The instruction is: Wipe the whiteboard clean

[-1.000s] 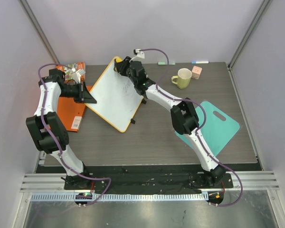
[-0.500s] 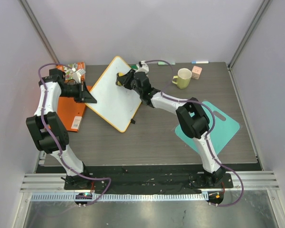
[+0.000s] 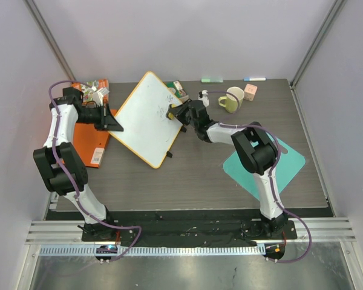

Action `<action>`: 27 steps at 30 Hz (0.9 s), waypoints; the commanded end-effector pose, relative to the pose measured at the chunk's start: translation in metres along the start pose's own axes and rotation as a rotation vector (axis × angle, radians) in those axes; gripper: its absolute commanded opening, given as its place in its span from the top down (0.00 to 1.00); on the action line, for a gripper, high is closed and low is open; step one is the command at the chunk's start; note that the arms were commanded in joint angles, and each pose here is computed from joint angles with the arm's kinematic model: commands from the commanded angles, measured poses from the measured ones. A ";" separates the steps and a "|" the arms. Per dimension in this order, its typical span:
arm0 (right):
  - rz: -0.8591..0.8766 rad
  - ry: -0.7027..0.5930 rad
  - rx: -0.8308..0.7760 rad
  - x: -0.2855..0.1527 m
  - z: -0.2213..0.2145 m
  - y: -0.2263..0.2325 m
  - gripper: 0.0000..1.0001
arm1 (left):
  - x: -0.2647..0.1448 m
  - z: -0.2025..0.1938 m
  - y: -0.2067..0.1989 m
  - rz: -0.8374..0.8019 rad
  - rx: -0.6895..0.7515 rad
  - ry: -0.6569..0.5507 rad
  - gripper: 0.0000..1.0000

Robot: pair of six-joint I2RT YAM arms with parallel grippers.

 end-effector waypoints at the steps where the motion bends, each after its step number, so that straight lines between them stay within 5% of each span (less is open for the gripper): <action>1: -0.128 0.225 -0.090 -0.019 -0.077 -0.027 0.99 | 0.002 0.010 0.019 0.148 0.309 0.005 1.00; 10: 0.121 0.295 -0.181 -0.029 -0.128 0.075 0.99 | 0.003 0.007 0.019 0.147 0.307 0.009 1.00; 15: 0.151 0.254 -0.182 -0.011 -0.113 0.104 0.98 | 0.002 0.005 0.019 0.155 0.315 0.012 1.00; 27: -0.290 0.205 -0.128 -0.015 -0.083 -0.034 0.99 | 0.002 0.005 0.017 0.147 0.308 0.006 1.00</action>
Point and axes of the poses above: each gripper's point midway between its finger pads, its own x axis out along the fingers, its own y axis along the line the jaws close on, z = x × y, the point moved 4 cm from there along -x, back along the fingers, and after that the axes turned 7 degrees about -x, right-handed, at the moved point
